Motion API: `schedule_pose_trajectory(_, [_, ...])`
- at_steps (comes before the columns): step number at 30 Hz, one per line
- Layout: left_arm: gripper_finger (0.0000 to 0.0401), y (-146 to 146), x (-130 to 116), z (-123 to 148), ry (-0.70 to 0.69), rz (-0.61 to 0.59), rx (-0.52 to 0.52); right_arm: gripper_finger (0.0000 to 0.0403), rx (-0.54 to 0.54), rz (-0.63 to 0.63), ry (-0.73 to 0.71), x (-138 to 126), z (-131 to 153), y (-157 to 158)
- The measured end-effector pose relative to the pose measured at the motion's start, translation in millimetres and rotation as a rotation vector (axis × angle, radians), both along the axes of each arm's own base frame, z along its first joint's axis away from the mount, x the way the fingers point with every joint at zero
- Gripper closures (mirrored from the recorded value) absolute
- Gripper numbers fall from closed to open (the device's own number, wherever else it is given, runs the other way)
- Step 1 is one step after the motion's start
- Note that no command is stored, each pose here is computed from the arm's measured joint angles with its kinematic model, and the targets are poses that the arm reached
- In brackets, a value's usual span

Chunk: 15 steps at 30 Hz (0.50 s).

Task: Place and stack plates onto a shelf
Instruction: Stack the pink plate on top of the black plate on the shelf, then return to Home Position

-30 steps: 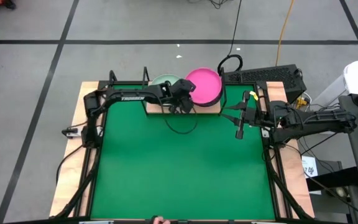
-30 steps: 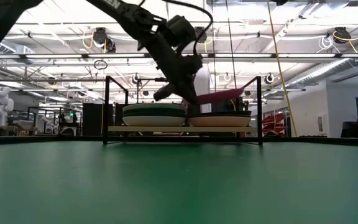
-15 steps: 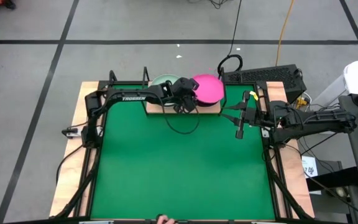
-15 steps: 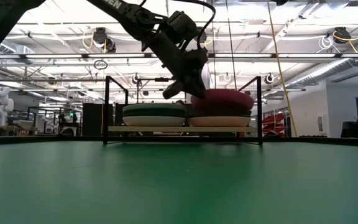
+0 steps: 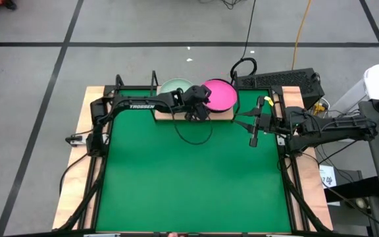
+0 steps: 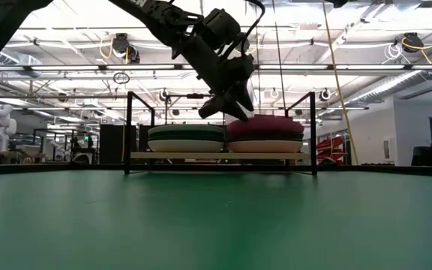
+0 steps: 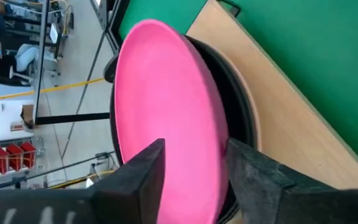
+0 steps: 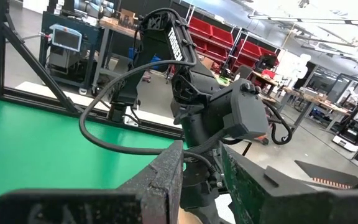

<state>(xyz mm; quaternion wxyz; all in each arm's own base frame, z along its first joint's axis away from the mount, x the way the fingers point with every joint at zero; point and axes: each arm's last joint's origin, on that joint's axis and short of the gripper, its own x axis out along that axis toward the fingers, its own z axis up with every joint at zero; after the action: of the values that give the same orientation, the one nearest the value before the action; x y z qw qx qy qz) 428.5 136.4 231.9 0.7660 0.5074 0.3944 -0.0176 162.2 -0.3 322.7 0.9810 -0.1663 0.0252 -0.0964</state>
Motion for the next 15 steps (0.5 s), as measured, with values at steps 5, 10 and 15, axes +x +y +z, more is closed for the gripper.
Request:
schedule_pose_trajectory(5, [0.0209, -7.7, 2.4, 0.1, 0.0, -0.006, 0.004, 0.0309, 0.007, 0.0, 0.0, 0.0, -0.1, 0.0])
schedule_pose_trajectory(10, [0.0208, -11.8, -3.0, 16.5, -0.047, 0.023, -0.026, 0.0309, 0.007, 0.0, 0.001, 0.0, -0.2, 0.0])
schedule_pose_trajectory(15, [0.0219, -24.4, -25.4, 66.0, -0.188, 0.095, -0.138, 0.0309, 0.059, -0.001, -0.002, 0.0, -1.0, 0.0])
